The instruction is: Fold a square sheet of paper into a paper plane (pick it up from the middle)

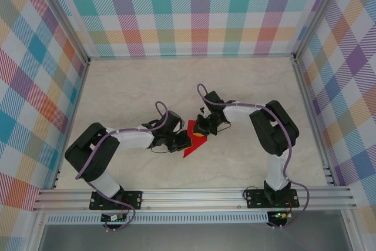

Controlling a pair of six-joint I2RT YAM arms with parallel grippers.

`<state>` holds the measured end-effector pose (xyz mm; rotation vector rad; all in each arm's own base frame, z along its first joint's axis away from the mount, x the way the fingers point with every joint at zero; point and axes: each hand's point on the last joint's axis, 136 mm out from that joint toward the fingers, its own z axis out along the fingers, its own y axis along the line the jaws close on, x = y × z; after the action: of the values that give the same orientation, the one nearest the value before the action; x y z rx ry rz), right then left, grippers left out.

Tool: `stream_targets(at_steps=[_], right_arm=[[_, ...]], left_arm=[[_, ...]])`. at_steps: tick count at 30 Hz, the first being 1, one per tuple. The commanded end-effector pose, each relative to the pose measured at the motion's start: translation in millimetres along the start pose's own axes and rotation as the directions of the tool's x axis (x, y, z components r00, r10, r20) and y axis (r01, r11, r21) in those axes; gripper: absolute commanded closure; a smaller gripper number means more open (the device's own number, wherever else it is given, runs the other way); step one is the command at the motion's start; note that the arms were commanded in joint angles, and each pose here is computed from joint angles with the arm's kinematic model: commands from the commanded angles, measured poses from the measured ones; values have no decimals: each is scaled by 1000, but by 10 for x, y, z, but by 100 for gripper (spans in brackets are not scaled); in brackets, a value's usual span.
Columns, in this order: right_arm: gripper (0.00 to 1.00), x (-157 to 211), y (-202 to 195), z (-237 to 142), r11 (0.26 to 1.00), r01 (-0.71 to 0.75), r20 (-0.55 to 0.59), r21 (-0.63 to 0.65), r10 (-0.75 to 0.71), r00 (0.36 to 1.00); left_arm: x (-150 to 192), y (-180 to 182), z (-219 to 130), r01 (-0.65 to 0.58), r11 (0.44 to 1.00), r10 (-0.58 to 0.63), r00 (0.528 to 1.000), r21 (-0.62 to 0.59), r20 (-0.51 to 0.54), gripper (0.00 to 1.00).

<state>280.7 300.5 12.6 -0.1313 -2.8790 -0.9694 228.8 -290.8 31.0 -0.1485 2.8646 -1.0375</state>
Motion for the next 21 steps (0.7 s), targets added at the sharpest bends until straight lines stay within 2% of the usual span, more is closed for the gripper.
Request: stream_targets(at_steps=[1, 13, 21], right_arm=[[94, 125, -841, 213, 948, -123, 7, 294, 126, 992], [94, 148, -879, 223, 943, -129, 2, 306, 134, 991], [94, 151, -881, 223, 944, -127, 0, 305, 133, 991]], left_arm=[[116, 153, 30, 25, 998, -27, 999, -53, -39, 91], [144, 326, 56, 46, 991, -52, 998, -129, -42, 93], [139, -37, -103, 10, 1000, -9, 1000, 2, -27, 91]])
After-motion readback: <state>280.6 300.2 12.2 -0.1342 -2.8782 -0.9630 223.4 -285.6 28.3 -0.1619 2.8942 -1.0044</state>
